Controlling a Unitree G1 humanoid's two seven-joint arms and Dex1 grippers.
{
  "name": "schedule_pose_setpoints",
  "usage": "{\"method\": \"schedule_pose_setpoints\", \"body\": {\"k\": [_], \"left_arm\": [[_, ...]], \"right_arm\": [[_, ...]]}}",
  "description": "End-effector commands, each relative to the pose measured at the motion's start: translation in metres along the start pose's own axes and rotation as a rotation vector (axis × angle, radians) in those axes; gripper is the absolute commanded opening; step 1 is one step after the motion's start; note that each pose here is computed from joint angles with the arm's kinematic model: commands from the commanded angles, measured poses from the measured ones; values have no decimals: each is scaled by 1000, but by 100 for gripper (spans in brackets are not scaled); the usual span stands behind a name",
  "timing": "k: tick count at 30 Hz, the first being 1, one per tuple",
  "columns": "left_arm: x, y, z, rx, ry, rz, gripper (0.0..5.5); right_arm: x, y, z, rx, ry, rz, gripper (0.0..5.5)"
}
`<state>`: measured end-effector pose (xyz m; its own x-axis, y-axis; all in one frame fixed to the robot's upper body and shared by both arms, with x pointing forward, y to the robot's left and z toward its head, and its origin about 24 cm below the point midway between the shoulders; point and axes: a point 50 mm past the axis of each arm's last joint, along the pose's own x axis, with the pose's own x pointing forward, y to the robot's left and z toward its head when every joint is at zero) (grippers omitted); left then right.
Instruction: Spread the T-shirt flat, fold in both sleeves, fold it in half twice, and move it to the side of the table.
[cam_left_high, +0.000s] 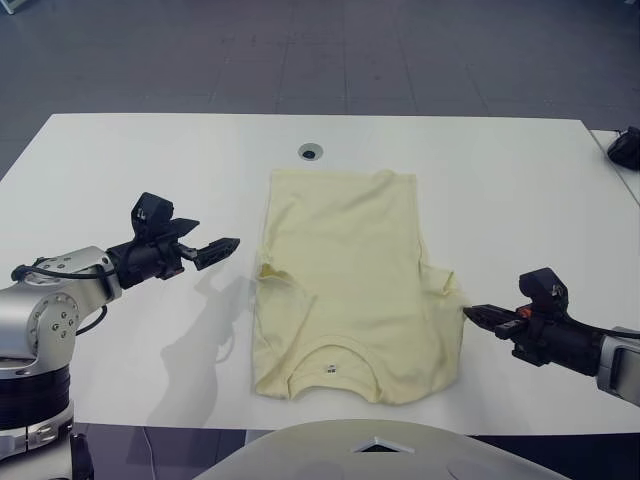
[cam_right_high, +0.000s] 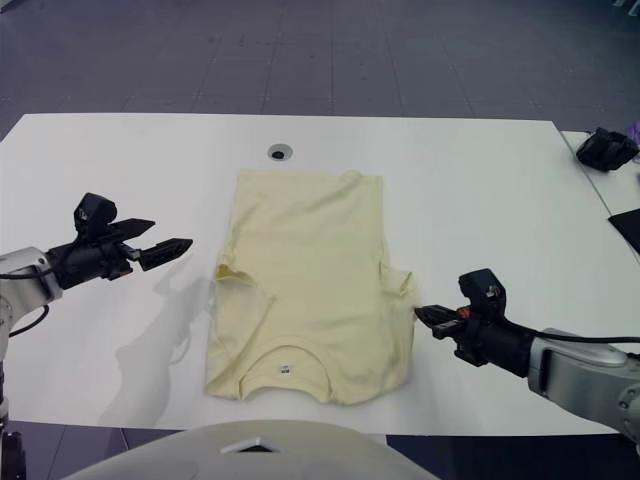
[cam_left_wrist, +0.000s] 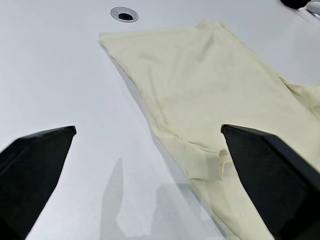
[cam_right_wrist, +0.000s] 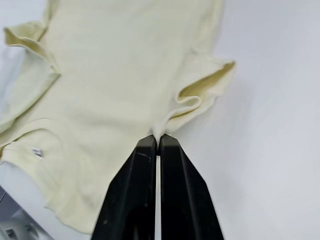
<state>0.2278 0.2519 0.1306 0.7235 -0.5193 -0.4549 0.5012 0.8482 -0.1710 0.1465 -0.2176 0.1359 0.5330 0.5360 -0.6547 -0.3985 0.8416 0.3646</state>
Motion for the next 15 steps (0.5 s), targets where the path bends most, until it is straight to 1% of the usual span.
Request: {"method": "schedule_pose_setpoints", "body": {"k": [1, 8, 11, 12, 15], "left_arm": [[3, -2, 1, 4, -4, -8, 540], [9, -3, 5, 20, -4, -30, 540], [13, -6, 5, 31, 4, -43, 540], [14, -6, 5, 41, 12, -45, 540], [15, -7, 1, 76, 45, -40, 540]], "right_arm": [[17, 11, 9, -30, -1, 74, 2], [56, 30, 6, -49, 48, 207, 2], [61, 35, 9, -65, 42, 251, 49], [59, 34, 13, -68, 16, 256, 59], [48, 29, 29, -91, -84, 243, 113]]}}
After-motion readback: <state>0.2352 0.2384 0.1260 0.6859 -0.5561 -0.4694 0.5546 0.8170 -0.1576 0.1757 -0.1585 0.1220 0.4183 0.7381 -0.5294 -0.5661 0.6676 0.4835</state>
